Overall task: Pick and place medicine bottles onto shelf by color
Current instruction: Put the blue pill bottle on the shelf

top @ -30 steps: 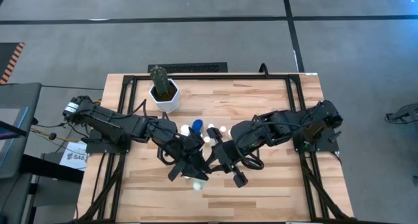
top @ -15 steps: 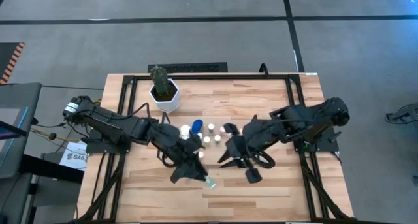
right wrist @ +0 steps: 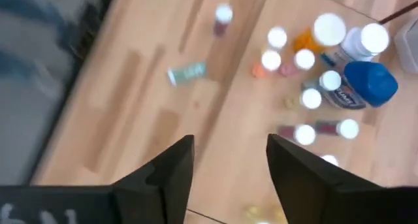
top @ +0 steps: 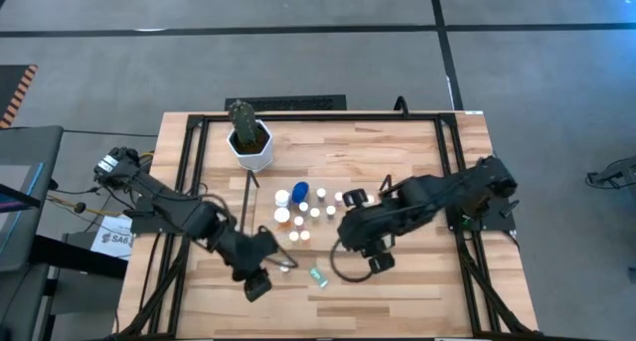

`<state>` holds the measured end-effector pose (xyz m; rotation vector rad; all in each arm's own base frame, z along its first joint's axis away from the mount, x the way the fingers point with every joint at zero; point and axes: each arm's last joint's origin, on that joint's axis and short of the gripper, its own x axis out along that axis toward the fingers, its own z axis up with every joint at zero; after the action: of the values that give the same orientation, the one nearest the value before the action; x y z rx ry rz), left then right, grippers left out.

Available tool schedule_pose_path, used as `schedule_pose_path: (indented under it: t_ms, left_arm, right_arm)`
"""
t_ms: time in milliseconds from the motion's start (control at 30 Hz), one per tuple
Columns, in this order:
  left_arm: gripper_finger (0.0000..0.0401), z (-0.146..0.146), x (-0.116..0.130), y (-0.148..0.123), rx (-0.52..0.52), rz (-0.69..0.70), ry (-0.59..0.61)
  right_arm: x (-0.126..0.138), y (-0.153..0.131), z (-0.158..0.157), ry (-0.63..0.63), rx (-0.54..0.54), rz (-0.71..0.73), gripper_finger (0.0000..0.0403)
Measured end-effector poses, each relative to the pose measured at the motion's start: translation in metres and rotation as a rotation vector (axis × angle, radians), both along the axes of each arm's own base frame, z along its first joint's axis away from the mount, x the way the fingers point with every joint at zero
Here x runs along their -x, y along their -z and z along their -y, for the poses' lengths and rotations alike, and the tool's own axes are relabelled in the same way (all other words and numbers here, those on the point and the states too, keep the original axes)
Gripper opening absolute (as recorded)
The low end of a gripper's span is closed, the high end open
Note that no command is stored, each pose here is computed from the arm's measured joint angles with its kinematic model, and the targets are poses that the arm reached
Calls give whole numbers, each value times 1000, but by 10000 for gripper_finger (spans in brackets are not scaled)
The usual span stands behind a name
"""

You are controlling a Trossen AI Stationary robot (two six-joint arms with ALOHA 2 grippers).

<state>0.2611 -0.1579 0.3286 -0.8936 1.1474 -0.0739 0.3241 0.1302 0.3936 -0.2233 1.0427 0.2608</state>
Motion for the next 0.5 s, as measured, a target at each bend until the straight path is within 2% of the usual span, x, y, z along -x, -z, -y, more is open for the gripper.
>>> schedule_pose_path:
  t_ms: [100,200,400,500]
  left_arm:
    - [119,14,17,5,-6,-118,-51]
    - [119,33,32,6,11,-170,-108]
    - [119,60,60,6,17,-189,-298]
    - [119,68,72,8,11,-211,-353]
  right_arm:
    - [-13,19,1,-111,95,-67,219]
    - [-30,39,-1,-195,151,-105,214]
    - [-65,88,-2,-130,51,-233,193]
    - [-76,109,-3,-155,30,-292,186]
